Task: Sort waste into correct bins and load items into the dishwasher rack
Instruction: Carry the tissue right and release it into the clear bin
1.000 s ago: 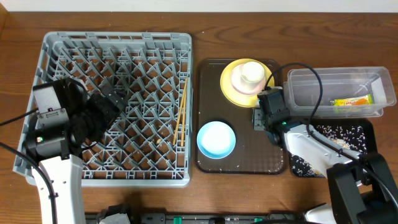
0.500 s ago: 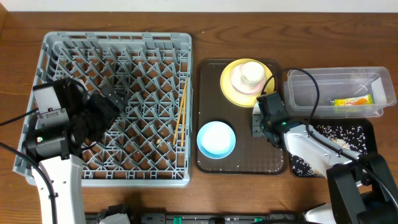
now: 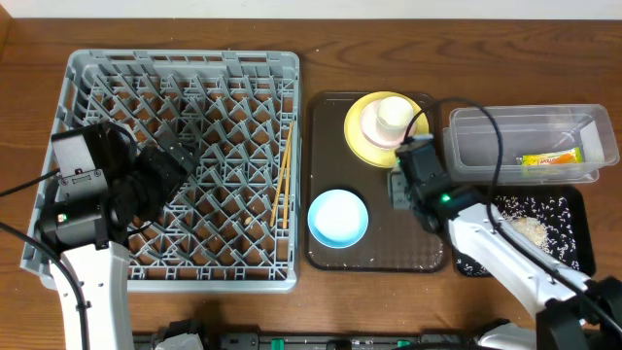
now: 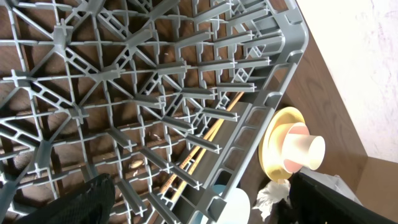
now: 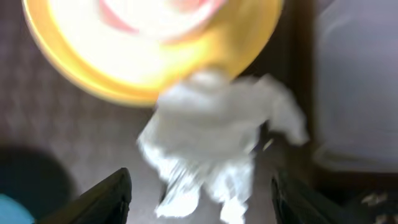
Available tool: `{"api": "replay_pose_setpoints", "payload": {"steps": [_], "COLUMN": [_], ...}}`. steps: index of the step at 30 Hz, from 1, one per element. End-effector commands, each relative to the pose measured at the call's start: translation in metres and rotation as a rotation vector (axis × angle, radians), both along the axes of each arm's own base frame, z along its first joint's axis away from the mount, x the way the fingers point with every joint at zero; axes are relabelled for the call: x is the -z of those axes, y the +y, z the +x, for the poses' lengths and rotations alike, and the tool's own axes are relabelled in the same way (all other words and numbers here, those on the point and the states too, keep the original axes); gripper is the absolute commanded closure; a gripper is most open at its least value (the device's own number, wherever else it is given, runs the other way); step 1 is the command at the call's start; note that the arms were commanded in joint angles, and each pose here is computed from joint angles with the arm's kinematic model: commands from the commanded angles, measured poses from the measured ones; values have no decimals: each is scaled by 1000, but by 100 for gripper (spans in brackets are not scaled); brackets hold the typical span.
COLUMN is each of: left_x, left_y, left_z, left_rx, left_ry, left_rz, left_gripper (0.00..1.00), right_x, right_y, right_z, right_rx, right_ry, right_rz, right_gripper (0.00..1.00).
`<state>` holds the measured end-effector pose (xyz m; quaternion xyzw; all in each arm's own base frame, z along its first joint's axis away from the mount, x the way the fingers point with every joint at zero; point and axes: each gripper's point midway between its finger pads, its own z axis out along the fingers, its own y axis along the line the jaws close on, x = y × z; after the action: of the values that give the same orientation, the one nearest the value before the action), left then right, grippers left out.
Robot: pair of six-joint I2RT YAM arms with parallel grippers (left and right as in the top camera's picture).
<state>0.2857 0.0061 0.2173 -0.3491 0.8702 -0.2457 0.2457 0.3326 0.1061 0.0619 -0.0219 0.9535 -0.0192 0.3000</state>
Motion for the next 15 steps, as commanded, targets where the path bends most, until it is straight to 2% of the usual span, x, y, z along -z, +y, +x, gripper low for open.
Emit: {"api": "replay_pose_setpoints", "payload": {"steps": [1,6,10,13,15], "left_x": [-6,-6,-6,-6,-6], "left_y": [1,1,1,1,1], "left_z": [2,2,2,2,2], "left_rx": [-1,-1,-1,-1,-1], "left_ry": [-16,-16,-16,-16,-16], "left_rz": [-4,-4,-4,-4,-4], "left_gripper": [9,9,9,9,9], "right_x": [2,30,56,69,71], "right_y": [-21,-30,-30,-22,-16], "right_z": [14,31,34,27,22], "right_rx": [44,68,62,24,5], "right_ry": [-30,-16,26,78,103], "right_rz": [-75,-90,-79,-43,-25], "right_gripper": [27,20,20,32,50]}}
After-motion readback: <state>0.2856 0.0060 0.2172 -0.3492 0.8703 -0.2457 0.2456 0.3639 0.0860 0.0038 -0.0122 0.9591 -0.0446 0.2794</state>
